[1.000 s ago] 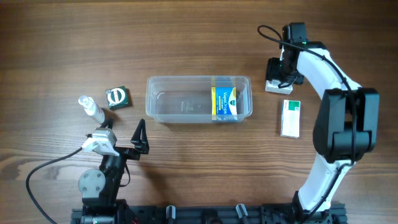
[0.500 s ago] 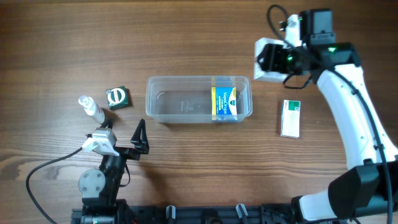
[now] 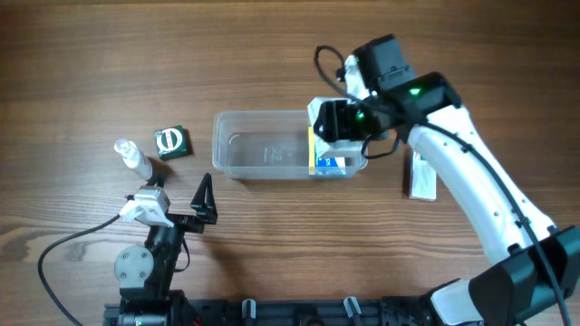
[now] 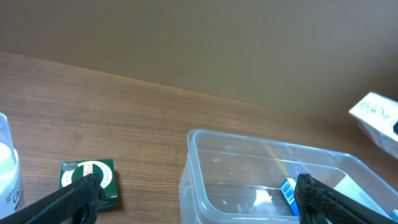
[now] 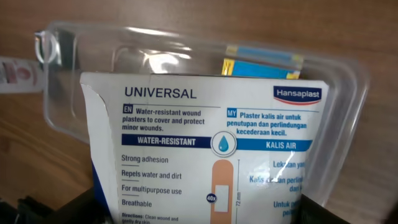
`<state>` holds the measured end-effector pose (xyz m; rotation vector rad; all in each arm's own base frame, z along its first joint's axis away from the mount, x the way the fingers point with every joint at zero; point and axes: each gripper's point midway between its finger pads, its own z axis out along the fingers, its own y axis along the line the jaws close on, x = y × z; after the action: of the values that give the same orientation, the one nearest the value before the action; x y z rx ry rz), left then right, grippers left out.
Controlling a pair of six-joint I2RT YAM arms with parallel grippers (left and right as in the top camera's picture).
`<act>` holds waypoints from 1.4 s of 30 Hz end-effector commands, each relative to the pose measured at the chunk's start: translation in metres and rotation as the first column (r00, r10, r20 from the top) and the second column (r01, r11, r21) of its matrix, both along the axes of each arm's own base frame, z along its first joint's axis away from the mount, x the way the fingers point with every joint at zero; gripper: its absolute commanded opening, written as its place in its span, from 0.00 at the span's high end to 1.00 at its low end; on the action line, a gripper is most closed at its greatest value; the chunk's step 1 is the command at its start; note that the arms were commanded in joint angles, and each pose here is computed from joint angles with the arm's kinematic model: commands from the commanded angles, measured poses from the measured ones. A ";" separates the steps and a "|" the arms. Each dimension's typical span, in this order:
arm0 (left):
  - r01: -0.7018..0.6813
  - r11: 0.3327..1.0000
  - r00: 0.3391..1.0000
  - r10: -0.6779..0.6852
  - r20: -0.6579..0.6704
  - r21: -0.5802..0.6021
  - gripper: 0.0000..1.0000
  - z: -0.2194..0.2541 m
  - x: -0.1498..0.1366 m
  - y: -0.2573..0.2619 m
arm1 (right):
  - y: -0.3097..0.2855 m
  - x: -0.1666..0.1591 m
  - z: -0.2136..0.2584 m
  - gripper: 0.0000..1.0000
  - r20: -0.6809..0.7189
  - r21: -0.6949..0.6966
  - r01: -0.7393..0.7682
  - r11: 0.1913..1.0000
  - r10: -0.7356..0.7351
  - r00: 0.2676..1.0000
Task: Pack container
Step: 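Lower the Hansaplast box into the container beside the lozenge box, release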
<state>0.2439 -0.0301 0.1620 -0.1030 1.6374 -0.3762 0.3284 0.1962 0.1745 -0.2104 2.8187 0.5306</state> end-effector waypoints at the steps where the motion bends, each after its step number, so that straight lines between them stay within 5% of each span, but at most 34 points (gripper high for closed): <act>1: 0.004 1.000 1.000 -0.004 0.001 0.015 0.00 -0.001 0.000 -0.001 | -0.007 0.000 -0.012 0.26 0.003 -0.094 0.094 0.991 -0.094 0.996; 28: 0.004 1.000 1.000 -0.004 0.001 0.015 0.00 -0.001 0.000 -0.001 | -0.014 0.019 -0.077 0.25 0.025 -0.192 0.165 0.968 -0.163 0.986; 35: 0.004 1.000 1.000 -0.004 0.001 0.015 0.00 -0.001 0.000 -0.001 | -0.013 0.018 -0.078 0.12 0.018 -0.187 0.160 0.969 -0.159 0.987; 42: 0.004 1.000 1.000 -0.004 0.001 0.015 0.00 -0.001 0.000 -0.001 | -0.008 0.017 -0.077 0.11 0.014 -0.170 0.127 0.977 -0.127 0.992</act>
<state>0.2439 -0.0301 0.1620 -0.1030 1.6374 -0.3762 0.3475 0.1843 0.1013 -0.0281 2.8406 0.2466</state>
